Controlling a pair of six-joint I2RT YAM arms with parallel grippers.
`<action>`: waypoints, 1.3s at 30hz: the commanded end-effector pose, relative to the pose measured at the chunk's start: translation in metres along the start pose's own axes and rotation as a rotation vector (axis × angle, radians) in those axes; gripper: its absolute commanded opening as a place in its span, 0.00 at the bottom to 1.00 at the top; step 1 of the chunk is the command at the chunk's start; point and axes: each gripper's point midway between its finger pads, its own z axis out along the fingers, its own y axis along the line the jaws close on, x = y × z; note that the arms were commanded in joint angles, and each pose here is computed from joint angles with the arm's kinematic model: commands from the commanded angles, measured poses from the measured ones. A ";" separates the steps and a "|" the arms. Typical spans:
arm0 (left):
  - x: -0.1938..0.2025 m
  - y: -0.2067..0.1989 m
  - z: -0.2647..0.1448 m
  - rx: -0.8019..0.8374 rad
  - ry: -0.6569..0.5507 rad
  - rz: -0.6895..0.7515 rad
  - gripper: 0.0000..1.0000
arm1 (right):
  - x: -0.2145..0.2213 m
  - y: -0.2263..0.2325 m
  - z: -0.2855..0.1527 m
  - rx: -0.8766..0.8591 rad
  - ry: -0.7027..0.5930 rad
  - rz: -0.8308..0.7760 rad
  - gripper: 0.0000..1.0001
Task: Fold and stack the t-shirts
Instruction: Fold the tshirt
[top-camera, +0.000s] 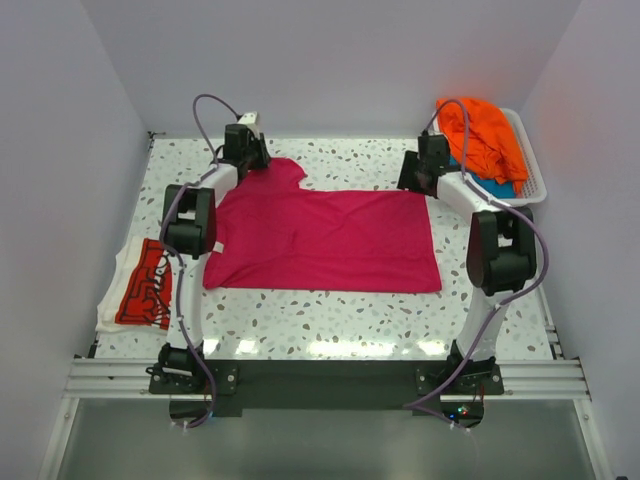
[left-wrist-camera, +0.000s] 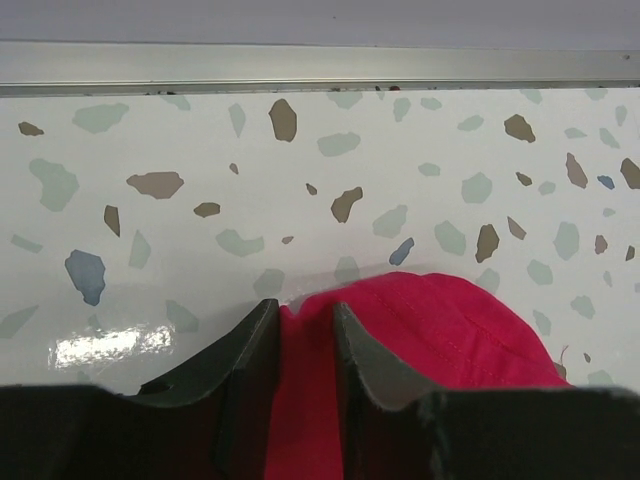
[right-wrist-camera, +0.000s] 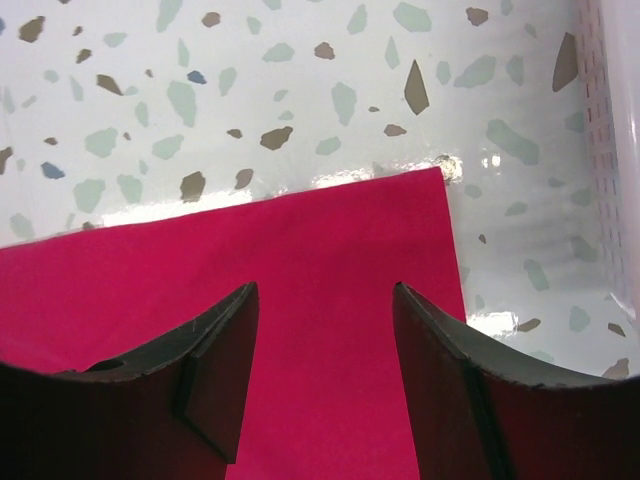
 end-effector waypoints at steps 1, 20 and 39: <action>-0.048 -0.013 -0.013 0.071 -0.116 -0.010 0.31 | -0.007 -0.005 0.018 0.007 0.000 0.036 0.59; -0.057 -0.022 -0.014 0.161 -0.151 -0.044 0.20 | -0.017 -0.043 0.060 0.236 -0.029 0.016 0.58; -0.046 0.000 -0.003 0.069 -0.074 -0.072 0.49 | 0.000 -0.045 0.071 0.244 0.032 0.004 0.55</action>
